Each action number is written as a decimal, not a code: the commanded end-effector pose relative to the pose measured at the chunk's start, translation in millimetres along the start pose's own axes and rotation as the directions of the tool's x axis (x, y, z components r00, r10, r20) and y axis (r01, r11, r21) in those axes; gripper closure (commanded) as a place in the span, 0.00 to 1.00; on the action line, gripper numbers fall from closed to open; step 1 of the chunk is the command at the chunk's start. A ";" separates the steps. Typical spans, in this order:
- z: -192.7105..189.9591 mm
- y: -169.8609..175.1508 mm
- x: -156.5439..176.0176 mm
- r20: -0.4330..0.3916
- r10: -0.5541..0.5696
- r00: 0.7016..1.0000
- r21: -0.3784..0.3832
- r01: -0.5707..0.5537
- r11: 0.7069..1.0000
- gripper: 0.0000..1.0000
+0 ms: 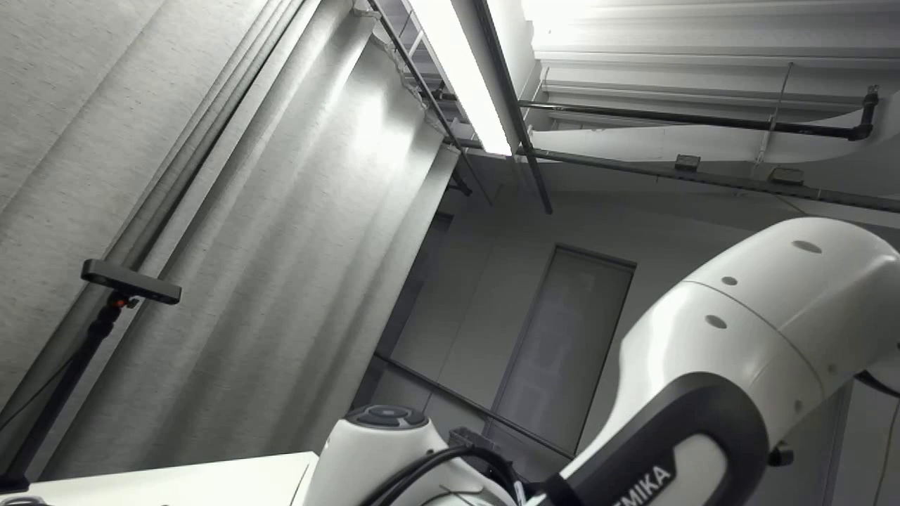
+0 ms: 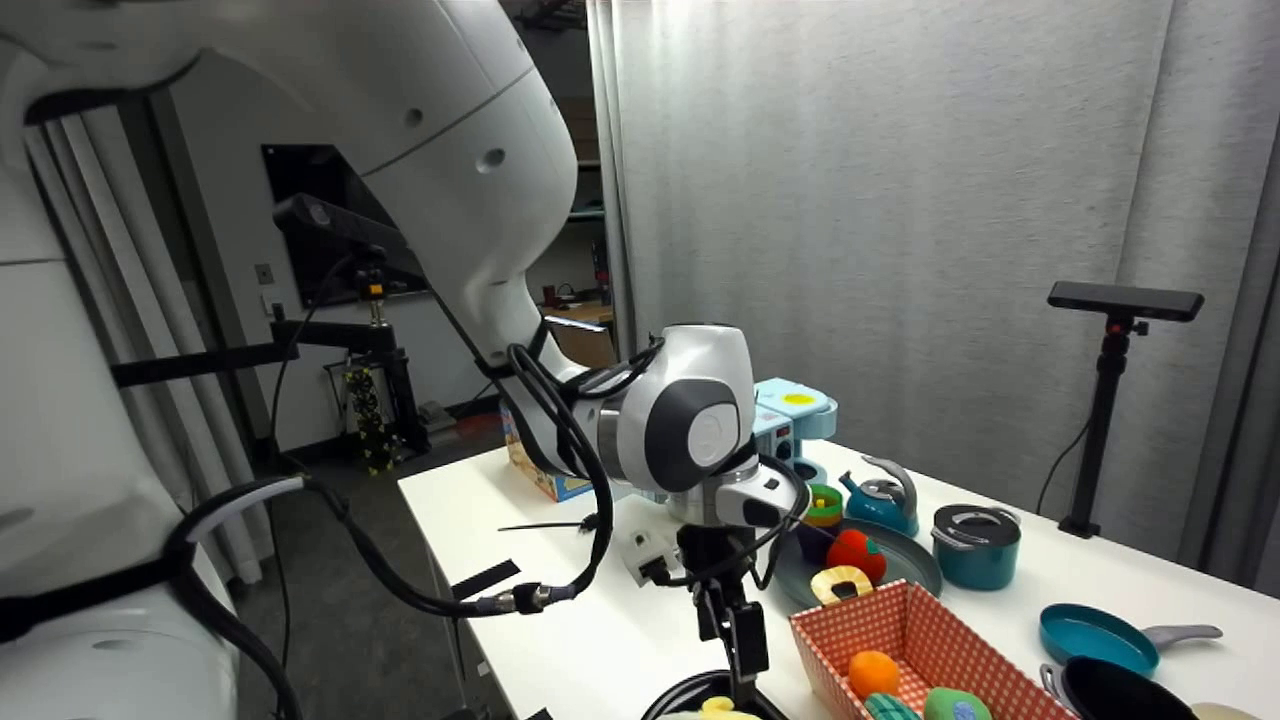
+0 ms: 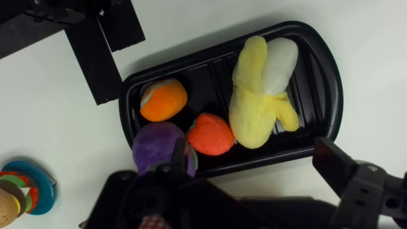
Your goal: Pick up the three toys and place them in the basket.
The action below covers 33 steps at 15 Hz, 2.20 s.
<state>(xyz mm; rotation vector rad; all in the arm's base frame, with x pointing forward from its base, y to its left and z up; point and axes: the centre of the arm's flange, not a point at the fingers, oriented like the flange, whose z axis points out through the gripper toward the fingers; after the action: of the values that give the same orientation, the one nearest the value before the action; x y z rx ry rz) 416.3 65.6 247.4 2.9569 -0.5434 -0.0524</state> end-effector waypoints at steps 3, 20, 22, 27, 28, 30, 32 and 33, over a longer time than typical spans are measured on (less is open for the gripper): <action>45.8 -3.6 12.8 0.008 0.096 0.995 0.037 -0.096 0.995 0.00; 79.1 -23.2 15.3 0.053 0.164 0.985 0.074 -0.168 0.983 0.63; 69.1 -20.5 18.3 0.036 0.172 0.985 0.081 -0.174 0.981 0.78; 9.5 -24.1 26.4 -0.064 0.156 0.986 0.124 -0.147 0.981 1.00; -5.6 -26.5 28.1 -0.093 0.147 0.985 0.133 -0.134 0.982 1.00; -40.4 -30.7 31.9 -0.170 0.120 0.978 0.146 -0.096 0.985 0.99; -73.2 -32.0 38.2 -0.260 0.097 0.961 0.142 -0.061 0.988 0.99; -87.5 -30.6 43.8 -0.313 0.080 0.946 0.118 -0.045 0.992 0.99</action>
<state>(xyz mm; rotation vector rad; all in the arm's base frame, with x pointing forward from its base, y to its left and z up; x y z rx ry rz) 469.4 86.2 282.7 3.0260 -0.6597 0.3175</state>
